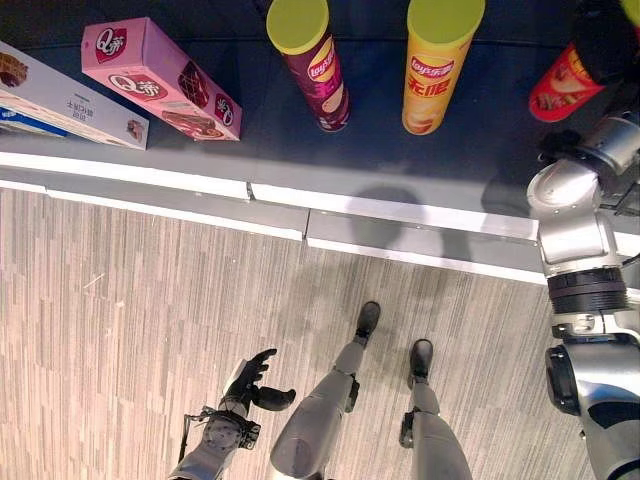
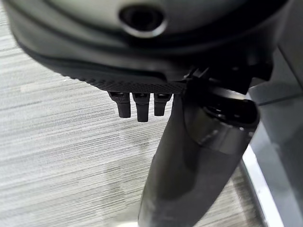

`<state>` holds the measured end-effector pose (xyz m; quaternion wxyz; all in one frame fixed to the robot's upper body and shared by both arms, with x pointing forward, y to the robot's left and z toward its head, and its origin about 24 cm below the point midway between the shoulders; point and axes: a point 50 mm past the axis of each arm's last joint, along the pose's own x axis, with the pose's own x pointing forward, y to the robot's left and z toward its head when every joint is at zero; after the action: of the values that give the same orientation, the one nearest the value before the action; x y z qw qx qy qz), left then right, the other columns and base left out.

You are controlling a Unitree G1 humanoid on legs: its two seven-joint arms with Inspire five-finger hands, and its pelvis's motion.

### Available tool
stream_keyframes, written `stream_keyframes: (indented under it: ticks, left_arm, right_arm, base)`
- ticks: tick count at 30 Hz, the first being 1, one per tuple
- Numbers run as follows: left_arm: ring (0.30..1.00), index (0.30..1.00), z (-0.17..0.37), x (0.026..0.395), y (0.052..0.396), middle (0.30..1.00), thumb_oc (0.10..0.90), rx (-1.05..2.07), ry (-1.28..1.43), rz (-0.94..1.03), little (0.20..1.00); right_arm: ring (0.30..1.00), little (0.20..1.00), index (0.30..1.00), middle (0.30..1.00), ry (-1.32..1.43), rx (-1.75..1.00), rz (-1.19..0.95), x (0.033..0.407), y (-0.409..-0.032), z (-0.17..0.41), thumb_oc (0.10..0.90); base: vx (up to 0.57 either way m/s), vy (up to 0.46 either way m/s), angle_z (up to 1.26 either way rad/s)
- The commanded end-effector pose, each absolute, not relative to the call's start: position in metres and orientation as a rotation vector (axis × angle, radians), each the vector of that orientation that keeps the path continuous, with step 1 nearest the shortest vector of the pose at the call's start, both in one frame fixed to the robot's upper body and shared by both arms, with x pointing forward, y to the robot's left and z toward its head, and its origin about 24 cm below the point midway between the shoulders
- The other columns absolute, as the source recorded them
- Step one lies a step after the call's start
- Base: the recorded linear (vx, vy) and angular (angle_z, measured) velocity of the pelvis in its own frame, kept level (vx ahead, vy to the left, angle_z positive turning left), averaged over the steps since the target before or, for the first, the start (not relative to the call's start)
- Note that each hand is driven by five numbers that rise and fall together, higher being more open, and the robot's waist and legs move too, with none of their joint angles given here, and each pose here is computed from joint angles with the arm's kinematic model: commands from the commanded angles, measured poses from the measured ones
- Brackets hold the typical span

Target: Put the goods on the table back onto the shelves and tidy them up.

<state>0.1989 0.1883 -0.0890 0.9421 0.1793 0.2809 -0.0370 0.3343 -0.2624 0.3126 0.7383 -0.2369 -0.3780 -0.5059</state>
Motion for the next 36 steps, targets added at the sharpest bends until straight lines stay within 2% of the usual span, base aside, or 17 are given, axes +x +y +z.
stream_keyframes:
  ticks: [1,7,15,32,33,34,35,36]
  left_arm:
    - [0.900,0.900,-0.090,0.189,0.211,0.900,0.800,0.419,0.587,-0.020,0.900]
    - [0.900,0.900,-0.088,0.192,0.211,0.900,0.800,0.427,0.578,-0.020,0.900]
    - [0.900,0.900,-0.085,0.193,0.214,0.900,0.800,0.444,0.569,-0.003,0.900]
    - [0.900,0.900,-0.083,0.196,0.217,0.900,0.800,0.462,0.553,0.005,0.900]
    - [0.900,0.900,-0.083,0.196,0.217,0.900,0.800,0.462,0.553,0.003,0.900]
    - [0.900,0.900,-0.083,0.196,0.217,0.900,0.800,0.462,0.555,0.004,0.900]
    - [0.900,0.900,-0.083,0.195,0.217,0.900,0.800,0.463,0.555,0.004,0.900]
    - [0.900,0.900,-0.083,0.195,0.217,0.900,0.800,0.463,0.556,0.005,0.900]
  right_arm:
    - [0.300,0.300,0.300,0.300,-1.003,-0.515,-1.159,0.315,-0.266,0.339,0.400]
    - [0.300,0.300,0.300,0.300,-1.004,-0.523,-1.150,0.313,-0.264,0.330,0.400]
    - [0.300,0.300,0.300,0.300,-0.966,-0.583,-1.067,0.309,-0.249,0.291,0.400]
    - [0.300,0.300,0.300,0.300,-0.920,-0.616,-1.090,0.316,-0.258,0.293,0.400]
    - [0.552,0.552,0.552,0.552,-0.918,-0.616,-1.086,0.317,-0.257,0.292,0.568]
    - [0.742,0.742,0.742,0.742,-0.917,-0.619,-1.083,0.317,-0.257,0.292,0.695]
    - [0.860,0.860,0.860,0.860,-0.916,-0.620,-1.080,0.317,-0.256,0.292,0.773]
    - [0.900,0.900,0.900,0.900,-0.912,-0.622,-1.079,0.318,-0.256,0.291,0.800]
  base:
    - [0.01,-0.012,0.14]
    - [0.00,-0.017,0.11]
    - [-0.04,-0.028,0.03]
    - [0.00,0.000,0.00]
    - [0.00,0.000,0.00]
    - [0.00,0.000,0.00]
    - [0.00,0.000,0.00]
    - [0.00,0.000,0.00]
